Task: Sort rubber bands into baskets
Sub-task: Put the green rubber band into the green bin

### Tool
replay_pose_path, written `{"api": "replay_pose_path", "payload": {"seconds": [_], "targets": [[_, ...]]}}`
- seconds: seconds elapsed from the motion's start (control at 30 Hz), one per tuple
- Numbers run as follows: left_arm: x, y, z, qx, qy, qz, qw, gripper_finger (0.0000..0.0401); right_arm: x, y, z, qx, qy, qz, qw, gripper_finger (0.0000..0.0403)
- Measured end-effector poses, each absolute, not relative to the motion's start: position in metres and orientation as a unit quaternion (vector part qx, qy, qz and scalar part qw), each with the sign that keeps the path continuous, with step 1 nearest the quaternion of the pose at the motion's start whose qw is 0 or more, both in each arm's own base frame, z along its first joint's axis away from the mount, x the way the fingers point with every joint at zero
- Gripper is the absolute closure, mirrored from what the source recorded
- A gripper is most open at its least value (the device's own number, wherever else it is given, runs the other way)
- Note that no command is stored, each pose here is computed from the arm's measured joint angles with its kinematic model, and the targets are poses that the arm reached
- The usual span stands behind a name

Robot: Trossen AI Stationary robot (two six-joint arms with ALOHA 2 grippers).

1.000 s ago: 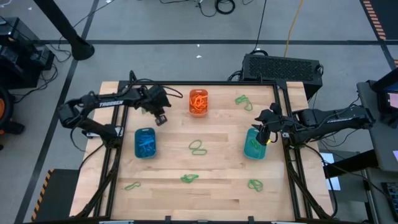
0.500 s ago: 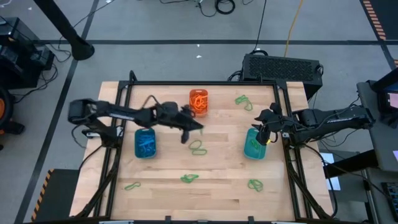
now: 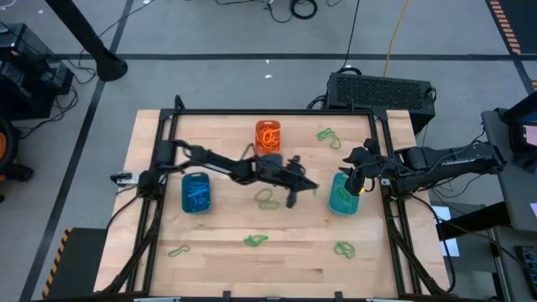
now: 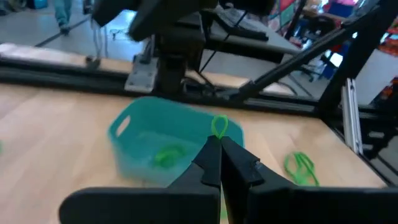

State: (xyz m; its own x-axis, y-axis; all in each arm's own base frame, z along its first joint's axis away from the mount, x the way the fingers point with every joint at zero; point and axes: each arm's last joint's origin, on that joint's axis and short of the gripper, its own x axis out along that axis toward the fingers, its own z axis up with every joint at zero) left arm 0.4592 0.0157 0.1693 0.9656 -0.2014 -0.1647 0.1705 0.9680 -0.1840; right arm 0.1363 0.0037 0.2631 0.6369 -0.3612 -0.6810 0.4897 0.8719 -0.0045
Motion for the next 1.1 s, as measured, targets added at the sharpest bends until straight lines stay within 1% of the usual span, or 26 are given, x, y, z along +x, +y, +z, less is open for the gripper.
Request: {"api": "replay_pose_path", "payload": {"seconds": [0.27,0.37,0.47,0.6,0.73,1.1], "targets": [[0.528,0.018,0.15,-0.084,0.064,-0.122,0.987,0.0401,0.136,0.004,0.263,0.087,0.357,-0.235,0.9,0.0261],[0.546,0.019,0.144,-0.085,0.066,-0.124,0.986,0.0401,0.136,0.004,0.263,0.082,0.359,-0.233,0.9,0.0261],[0.561,0.02,0.139,-0.089,0.088,-0.122,0.985,0.0401,0.136,0.004,0.263,0.078,0.36,-0.231,0.9,0.0261],[0.568,0.021,0.135,-0.096,0.13,-0.116,0.98,0.0401,0.136,0.004,0.263,0.078,0.36,-0.231,0.9,0.0261],[0.568,0.021,0.133,-0.099,0.151,-0.113,0.977,0.0393,0.136,0.004,0.263,0.075,0.361,-0.23,0.901,0.0261],[0.566,0.021,0.131,-0.099,0.175,-0.112,0.973,0.032,0.136,0.004,0.263,0.073,0.361,-0.23,0.901,0.0261]]}}
